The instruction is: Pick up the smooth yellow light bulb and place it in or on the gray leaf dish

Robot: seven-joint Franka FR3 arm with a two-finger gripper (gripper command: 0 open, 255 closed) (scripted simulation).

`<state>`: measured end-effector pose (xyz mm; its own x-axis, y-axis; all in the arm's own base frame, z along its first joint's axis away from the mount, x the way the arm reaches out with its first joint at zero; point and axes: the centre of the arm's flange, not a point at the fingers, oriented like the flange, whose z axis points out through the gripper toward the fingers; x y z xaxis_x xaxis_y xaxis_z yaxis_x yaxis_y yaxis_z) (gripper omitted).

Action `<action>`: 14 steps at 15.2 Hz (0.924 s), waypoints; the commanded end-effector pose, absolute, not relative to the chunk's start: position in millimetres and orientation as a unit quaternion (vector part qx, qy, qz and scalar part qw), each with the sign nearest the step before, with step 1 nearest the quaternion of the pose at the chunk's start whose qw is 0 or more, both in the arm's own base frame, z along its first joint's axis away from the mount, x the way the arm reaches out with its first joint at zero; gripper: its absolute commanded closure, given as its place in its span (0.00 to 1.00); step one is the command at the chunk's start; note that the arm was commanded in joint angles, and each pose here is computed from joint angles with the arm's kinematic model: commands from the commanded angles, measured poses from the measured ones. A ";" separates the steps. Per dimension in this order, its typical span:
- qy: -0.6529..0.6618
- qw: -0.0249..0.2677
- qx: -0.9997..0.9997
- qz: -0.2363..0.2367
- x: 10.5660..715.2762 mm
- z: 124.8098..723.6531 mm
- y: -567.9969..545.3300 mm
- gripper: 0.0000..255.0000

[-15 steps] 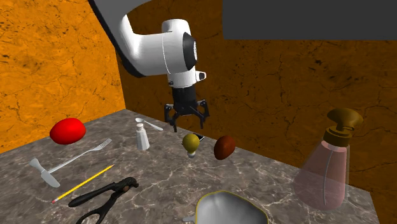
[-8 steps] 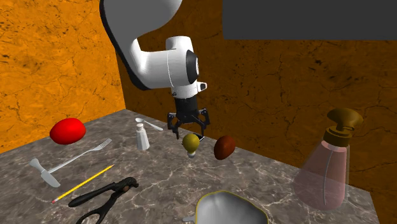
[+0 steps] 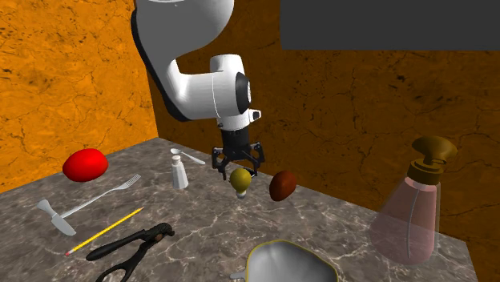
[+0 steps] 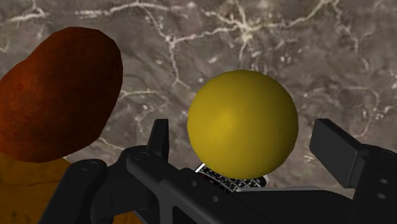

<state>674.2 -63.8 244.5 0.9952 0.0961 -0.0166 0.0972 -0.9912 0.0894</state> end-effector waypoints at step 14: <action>0.048 0.045 0.998 -0.006 674.2 255.0 -63.8 1.00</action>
<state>674.4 -64.1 250.7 0.9953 0.0959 -0.0165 0.0970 -0.9912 0.0895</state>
